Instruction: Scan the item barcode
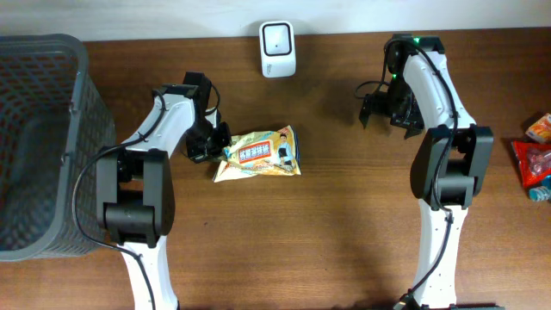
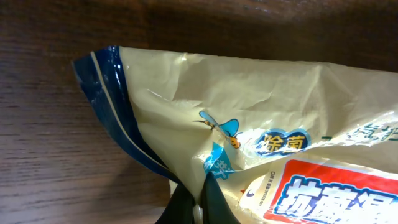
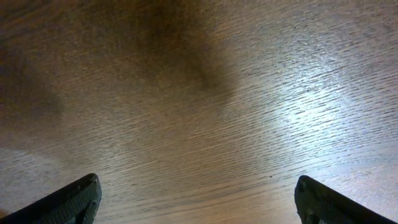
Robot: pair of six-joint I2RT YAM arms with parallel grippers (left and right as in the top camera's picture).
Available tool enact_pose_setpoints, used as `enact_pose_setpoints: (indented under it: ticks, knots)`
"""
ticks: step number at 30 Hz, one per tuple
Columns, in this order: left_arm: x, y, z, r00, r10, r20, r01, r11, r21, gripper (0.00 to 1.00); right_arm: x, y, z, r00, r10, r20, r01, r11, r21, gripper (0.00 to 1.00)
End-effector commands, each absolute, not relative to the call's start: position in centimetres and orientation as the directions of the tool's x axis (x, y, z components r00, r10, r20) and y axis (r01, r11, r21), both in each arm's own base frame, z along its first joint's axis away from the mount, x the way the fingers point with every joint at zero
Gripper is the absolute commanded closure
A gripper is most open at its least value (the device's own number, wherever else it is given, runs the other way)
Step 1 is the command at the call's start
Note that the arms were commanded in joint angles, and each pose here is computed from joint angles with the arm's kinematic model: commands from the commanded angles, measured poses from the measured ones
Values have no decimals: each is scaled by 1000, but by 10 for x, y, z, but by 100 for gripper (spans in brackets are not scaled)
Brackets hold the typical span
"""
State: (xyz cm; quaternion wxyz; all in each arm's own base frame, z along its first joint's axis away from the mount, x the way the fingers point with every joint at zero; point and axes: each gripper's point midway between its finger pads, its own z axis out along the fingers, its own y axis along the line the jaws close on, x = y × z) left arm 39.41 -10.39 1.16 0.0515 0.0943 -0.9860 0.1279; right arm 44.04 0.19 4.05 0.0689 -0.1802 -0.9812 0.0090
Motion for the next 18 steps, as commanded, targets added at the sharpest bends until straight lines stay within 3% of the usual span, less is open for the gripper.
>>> enact_pose_setpoints:
  ticks: [1, 7, 11, 14, 18]
  knots:
    - [417, -83, 41, -983, -177, 44, -181, 974, -134, 100, 447, -1, 48, -926, 365, 95, 363, 931, -43, 2]
    - [469, -17, 206, -925, -138, -354, -238, 937, 254, 100, 448, -1, 48, -927, 364, 89, 362, 931, -40, 2]
    - [458, 47, 272, -879, -62, -472, -367, 720, 589, 100, 448, -1, 48, -927, 364, 89, 362, 931, -40, 2]
    - [447, 64, 288, -891, -22, -453, -369, 614, 697, 100, 448, -1, 48, -927, 364, 89, 362, 931, -40, 2]
    - [448, 38, 264, -920, -15, -392, -286, 711, 643, 100, 448, -1, 48, -927, 364, 89, 362, 931, -40, 2]
